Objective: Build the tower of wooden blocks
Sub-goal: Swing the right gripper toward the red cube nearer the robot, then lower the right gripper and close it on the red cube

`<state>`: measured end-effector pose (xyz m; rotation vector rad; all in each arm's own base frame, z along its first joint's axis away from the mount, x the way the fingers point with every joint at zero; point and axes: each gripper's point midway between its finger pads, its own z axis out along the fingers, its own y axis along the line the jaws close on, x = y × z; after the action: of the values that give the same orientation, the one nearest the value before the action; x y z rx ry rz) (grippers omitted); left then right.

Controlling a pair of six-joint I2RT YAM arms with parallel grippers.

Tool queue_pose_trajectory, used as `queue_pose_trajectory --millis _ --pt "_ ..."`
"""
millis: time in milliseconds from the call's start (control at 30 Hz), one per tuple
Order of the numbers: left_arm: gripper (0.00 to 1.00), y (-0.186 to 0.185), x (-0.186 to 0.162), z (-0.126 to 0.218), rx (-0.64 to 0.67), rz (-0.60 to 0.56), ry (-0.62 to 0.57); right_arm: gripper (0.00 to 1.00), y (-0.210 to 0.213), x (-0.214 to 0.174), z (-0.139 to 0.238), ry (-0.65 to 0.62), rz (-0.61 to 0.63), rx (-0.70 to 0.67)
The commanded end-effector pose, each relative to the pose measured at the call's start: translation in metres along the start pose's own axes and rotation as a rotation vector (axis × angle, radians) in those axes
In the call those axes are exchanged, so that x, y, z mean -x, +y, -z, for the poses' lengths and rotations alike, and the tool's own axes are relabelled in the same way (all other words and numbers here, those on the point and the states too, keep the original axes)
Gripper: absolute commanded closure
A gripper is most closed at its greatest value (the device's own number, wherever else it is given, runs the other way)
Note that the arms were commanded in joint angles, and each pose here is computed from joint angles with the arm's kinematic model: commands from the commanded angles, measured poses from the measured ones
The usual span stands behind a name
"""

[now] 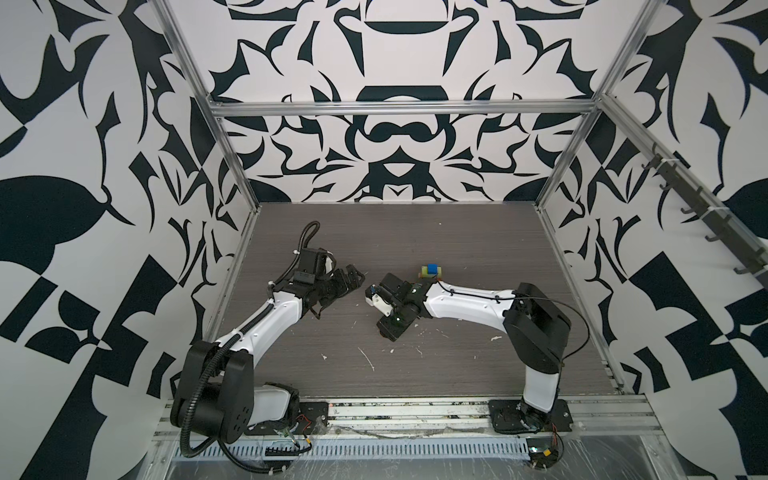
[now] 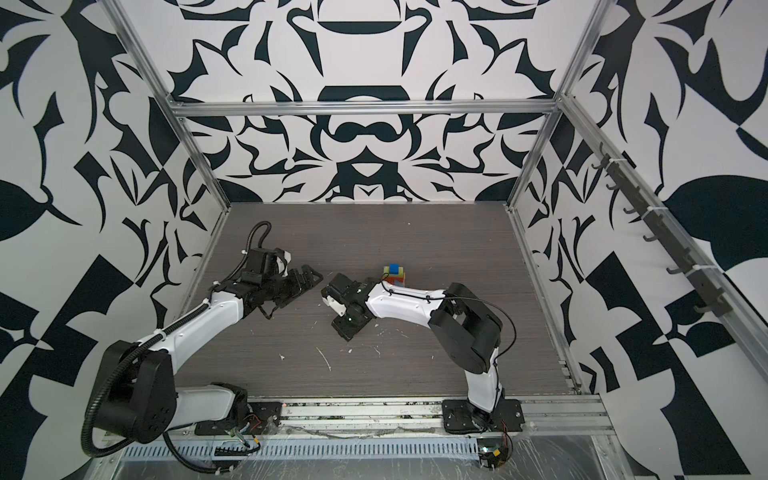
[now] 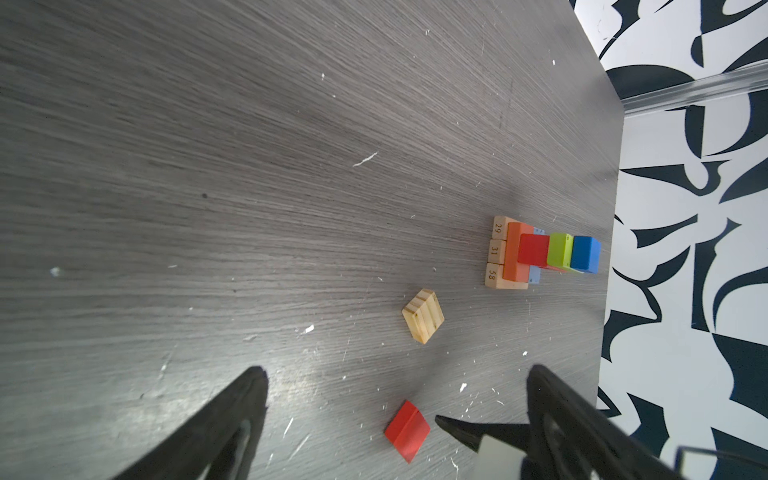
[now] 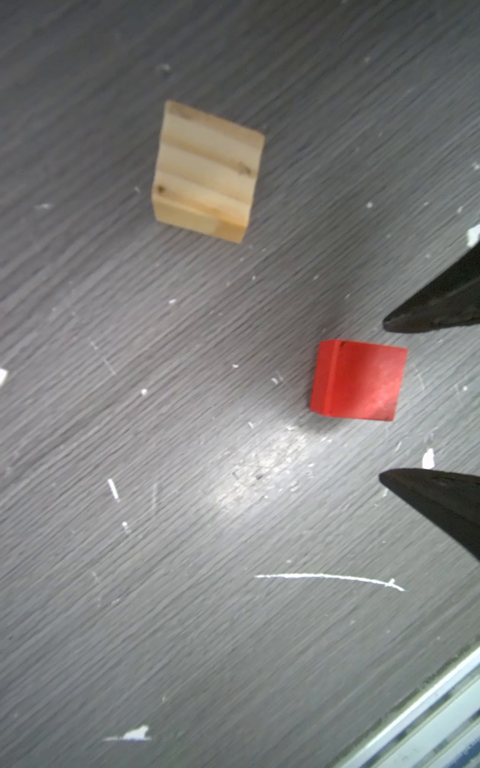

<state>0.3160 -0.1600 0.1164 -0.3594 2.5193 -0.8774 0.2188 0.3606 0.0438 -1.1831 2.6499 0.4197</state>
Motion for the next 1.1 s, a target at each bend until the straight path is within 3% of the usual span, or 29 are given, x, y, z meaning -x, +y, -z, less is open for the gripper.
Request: queue_pose_trajectory --millis 0,433,733,1067 --pt "0.0 0.004 -0.005 0.006 0.011 0.006 0.003 0.45 0.003 0.015 0.002 -0.04 0.01 -0.019" --pt "0.0 0.007 -0.006 0.006 0.013 0.007 0.009 0.55 -0.003 0.01 -0.007 -0.024 0.006 -0.074" --pt "0.0 0.007 -0.008 0.004 0.003 0.009 0.013 0.71 -0.008 0.009 -0.006 -0.019 0.002 -0.107" --pt "0.0 0.0 -0.01 -0.001 -0.049 0.004 0.028 0.75 -0.013 0.019 0.018 -0.058 -0.048 -0.153"
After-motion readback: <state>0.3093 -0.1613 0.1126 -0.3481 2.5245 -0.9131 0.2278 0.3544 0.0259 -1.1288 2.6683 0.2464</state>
